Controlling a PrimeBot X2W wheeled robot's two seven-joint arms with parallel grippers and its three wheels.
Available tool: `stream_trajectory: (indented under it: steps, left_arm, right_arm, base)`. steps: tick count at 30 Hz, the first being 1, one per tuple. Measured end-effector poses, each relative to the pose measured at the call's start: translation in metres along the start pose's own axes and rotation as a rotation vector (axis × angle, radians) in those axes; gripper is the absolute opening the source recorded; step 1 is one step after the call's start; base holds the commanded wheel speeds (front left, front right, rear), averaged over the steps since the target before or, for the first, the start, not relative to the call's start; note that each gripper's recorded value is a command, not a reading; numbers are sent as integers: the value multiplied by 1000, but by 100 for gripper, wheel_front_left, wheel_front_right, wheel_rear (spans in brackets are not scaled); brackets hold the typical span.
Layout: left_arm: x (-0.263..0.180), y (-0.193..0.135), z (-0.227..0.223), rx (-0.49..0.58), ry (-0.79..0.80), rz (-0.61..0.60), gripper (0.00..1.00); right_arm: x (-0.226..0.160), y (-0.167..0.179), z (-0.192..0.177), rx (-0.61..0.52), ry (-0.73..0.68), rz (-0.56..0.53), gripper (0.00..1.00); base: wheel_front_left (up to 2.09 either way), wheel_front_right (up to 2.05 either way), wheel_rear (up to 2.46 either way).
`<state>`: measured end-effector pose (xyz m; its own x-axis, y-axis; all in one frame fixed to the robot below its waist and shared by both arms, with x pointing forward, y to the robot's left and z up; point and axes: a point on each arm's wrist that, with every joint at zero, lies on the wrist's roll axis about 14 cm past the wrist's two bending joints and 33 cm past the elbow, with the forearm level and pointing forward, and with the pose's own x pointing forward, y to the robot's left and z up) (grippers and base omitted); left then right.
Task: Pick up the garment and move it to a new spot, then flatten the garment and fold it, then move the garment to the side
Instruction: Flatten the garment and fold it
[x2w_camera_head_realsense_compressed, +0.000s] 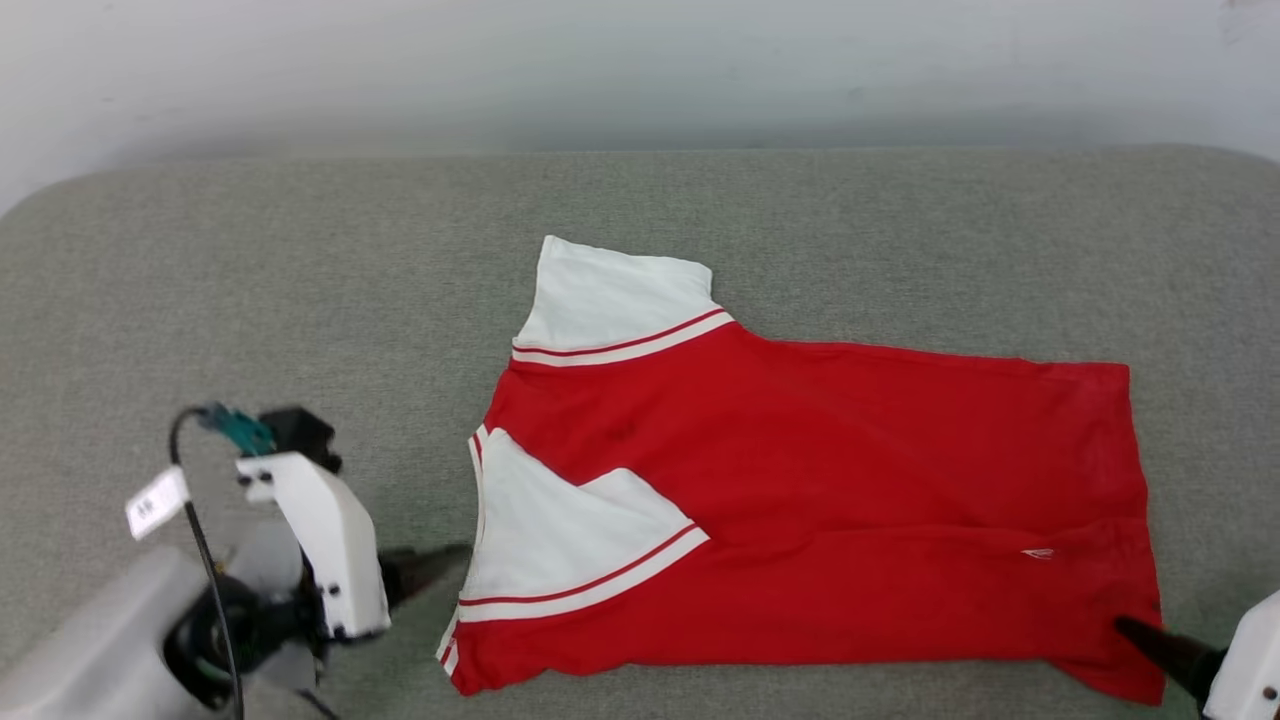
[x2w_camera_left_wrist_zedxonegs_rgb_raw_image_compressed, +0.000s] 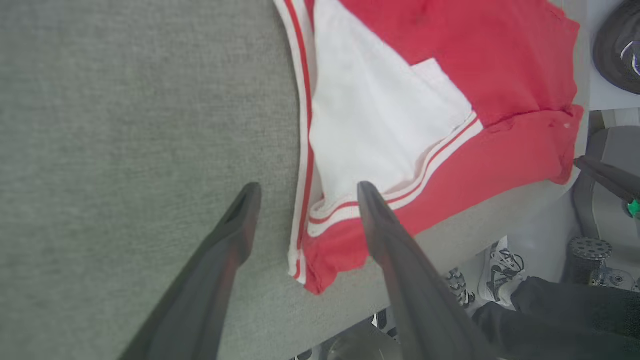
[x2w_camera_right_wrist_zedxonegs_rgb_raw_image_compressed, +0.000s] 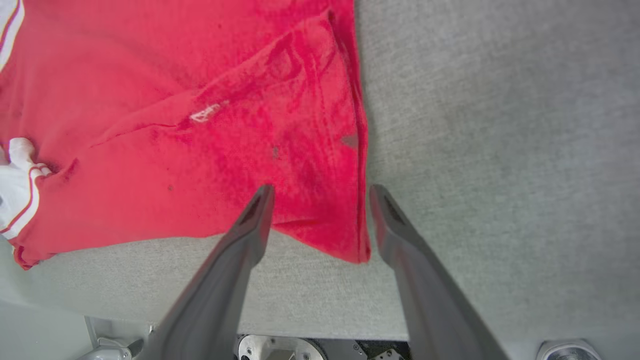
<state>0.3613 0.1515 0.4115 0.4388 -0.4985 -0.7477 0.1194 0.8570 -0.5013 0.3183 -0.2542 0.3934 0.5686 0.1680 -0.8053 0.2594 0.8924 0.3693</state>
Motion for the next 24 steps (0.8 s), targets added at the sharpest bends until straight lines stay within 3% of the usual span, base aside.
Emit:
stream_trajectory:
  steps: [13,24]
  left_arm:
    - [-10,-2,120,222,-205,95,100]
    - [41,-29,187,284,-233,55,100]
  right_arm:
    - [-35,-6,37,1,-171,-22,100]
    - [-34,-19,45,56,-217,-65,100]
  base:
    - [0,0,0]
    - [0,0,0]
